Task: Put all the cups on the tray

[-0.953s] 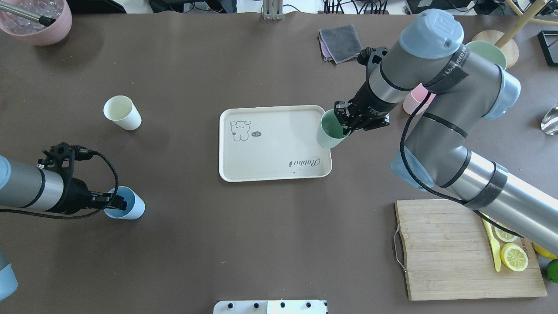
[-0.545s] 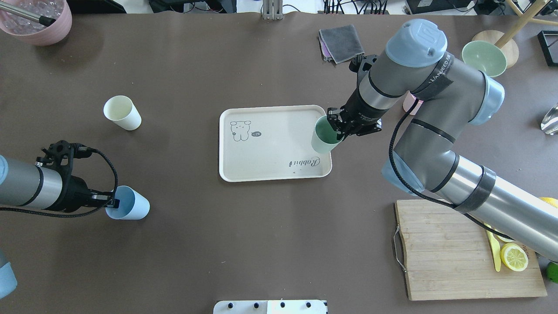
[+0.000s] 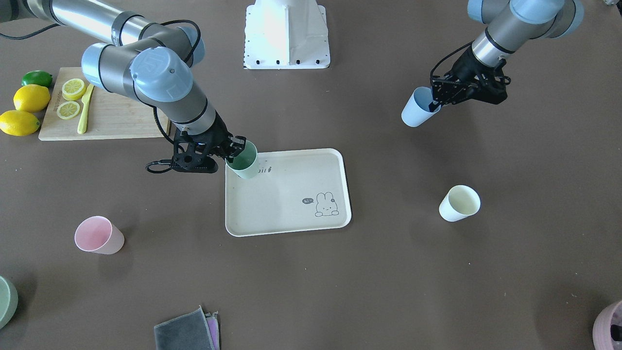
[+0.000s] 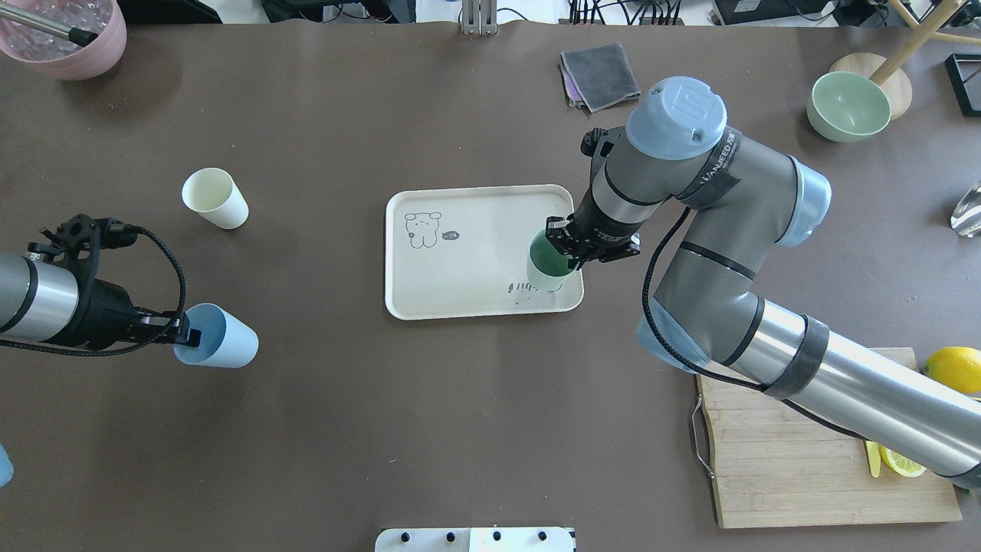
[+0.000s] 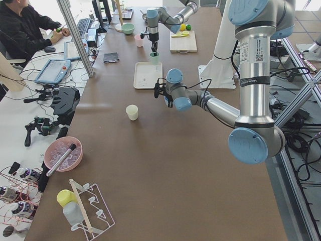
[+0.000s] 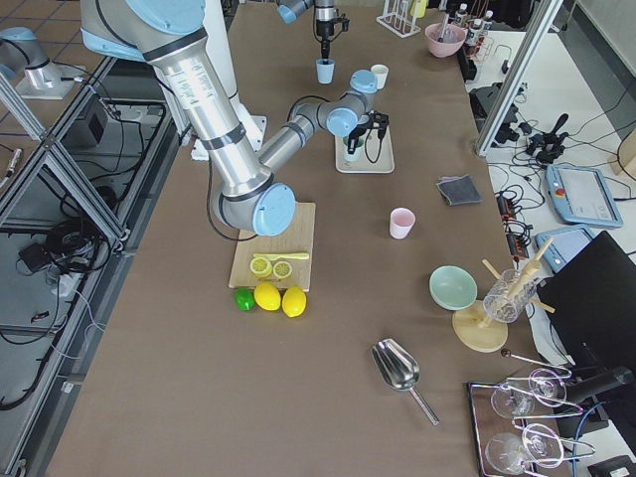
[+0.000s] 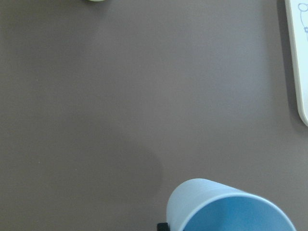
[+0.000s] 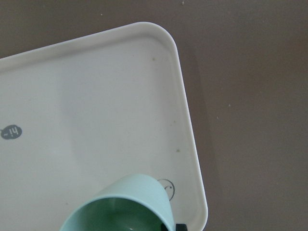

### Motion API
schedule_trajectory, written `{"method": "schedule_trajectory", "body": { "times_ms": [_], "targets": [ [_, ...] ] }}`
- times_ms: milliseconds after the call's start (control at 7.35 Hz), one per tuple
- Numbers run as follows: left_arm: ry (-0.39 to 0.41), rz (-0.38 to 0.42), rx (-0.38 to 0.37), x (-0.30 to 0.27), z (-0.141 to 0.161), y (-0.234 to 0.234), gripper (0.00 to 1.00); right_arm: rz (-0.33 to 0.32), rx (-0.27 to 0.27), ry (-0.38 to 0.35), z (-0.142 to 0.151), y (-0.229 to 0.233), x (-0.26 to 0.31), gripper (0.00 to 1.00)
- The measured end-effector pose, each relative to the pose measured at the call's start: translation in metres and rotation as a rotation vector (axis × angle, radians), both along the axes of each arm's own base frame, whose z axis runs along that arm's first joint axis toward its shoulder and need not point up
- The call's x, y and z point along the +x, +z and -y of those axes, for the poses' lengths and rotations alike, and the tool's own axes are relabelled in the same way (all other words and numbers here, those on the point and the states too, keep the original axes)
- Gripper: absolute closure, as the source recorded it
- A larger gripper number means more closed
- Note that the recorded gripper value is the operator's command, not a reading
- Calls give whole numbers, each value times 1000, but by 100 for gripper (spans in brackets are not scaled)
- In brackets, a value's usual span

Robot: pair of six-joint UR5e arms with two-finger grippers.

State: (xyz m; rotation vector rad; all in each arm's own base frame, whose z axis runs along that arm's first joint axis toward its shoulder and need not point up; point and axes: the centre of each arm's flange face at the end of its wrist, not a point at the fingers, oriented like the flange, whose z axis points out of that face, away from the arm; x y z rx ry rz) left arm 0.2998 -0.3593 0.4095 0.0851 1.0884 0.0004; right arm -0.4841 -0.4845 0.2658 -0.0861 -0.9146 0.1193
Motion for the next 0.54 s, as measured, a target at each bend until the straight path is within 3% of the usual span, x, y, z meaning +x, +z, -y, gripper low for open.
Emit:
{"method": "schedule_trajectory", "body": {
  "times_ms": [136, 272, 408, 545],
  "targets": [
    [-3, 2, -5, 2, 4, -5, 100, -9, 12, 5, -2, 2, -7, 100],
    [-7, 5, -10, 5, 8, -11, 100, -9, 21, 9, -2, 4, -11, 86],
    [-11, 6, -14, 8, 11, -17, 100, -4, 28, 11, 1, 8, -16, 55],
    [-17, 3, -22, 11, 14, -22, 100, 3, 30, 14, 4, 11, -20, 1]
  ]
}}
